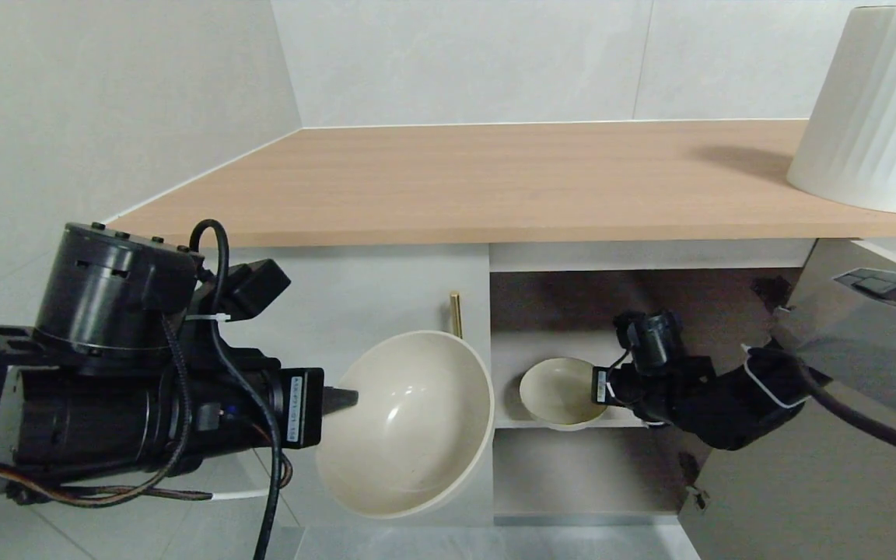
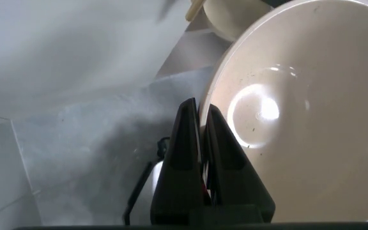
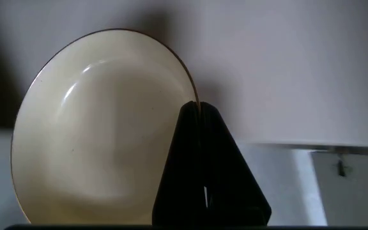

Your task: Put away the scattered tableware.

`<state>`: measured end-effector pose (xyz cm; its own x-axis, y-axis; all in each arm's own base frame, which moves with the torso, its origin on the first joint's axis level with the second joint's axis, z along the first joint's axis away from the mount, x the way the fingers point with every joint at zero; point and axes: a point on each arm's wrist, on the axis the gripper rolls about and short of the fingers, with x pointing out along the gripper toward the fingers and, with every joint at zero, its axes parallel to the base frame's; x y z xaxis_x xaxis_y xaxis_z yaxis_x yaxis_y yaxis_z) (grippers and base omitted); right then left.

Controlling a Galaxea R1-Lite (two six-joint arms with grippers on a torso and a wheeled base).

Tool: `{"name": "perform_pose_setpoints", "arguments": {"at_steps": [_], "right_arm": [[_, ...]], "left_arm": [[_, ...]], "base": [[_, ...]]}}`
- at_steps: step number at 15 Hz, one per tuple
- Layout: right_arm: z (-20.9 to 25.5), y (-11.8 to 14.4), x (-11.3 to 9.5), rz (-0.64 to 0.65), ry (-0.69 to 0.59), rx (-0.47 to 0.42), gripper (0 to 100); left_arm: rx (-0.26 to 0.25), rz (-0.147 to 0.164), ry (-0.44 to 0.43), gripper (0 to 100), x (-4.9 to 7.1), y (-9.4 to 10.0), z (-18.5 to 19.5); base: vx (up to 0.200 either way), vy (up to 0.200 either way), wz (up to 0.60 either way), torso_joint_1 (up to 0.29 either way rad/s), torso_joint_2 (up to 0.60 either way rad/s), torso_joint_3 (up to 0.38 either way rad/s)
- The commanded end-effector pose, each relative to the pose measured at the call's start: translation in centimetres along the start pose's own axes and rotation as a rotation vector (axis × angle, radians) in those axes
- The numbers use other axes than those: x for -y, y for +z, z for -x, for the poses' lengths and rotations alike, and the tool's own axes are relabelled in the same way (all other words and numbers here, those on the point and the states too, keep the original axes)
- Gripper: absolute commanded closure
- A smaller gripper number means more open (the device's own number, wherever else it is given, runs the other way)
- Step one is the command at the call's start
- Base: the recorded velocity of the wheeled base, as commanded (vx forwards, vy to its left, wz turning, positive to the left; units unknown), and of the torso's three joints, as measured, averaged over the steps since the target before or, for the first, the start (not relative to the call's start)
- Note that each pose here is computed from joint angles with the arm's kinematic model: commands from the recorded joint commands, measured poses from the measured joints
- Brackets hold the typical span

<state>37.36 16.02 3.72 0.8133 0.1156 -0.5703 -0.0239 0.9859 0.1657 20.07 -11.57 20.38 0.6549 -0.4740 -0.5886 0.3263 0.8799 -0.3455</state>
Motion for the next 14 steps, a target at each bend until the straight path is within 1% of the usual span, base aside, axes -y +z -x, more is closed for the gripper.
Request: {"name": "perform_pose_setpoints", "arguments": {"at_steps": [1,3,7,10,14], "right_arm": [[-2.6,-1.5,1.2,-0.004,-0.061,-0.034,100],[-4.0,-1.3,2.1,-0.020,-0.129,-0.007,100],[-4.8,-1.0,2.8,-0.039,-0.159,0.007,100],[-5.9,-0.9,3.4,-0.050,-0.224,0.036,100],[-6.1,-0.6,3.7,-0.068,-0.237,0.049,100]], "left_arm": [[-0.011,0.000,0.002,100,0.0,-0.1,-0.3],[-0.020,0.000,0.004,100,0.0,-0.2,-0.5],[-0.038,-0.004,0.045,100,-0.1,-0.4,-1.6],[-0.040,-0.011,0.051,100,0.1,-0.5,-1.7],[-0.040,-0.011,0.051,100,0.1,-0.5,-1.7]], "base": [[0.000,0.000,0.00,0.000,0.00,0.000],[0.000,0.000,0.00,0.000,0.00,0.000],[0.000,0.000,0.00,0.000,0.00,0.000],[0.000,0.000,0.00,0.000,0.00,0.000],[0.000,0.000,0.00,0.000,0.00,0.000]]}}
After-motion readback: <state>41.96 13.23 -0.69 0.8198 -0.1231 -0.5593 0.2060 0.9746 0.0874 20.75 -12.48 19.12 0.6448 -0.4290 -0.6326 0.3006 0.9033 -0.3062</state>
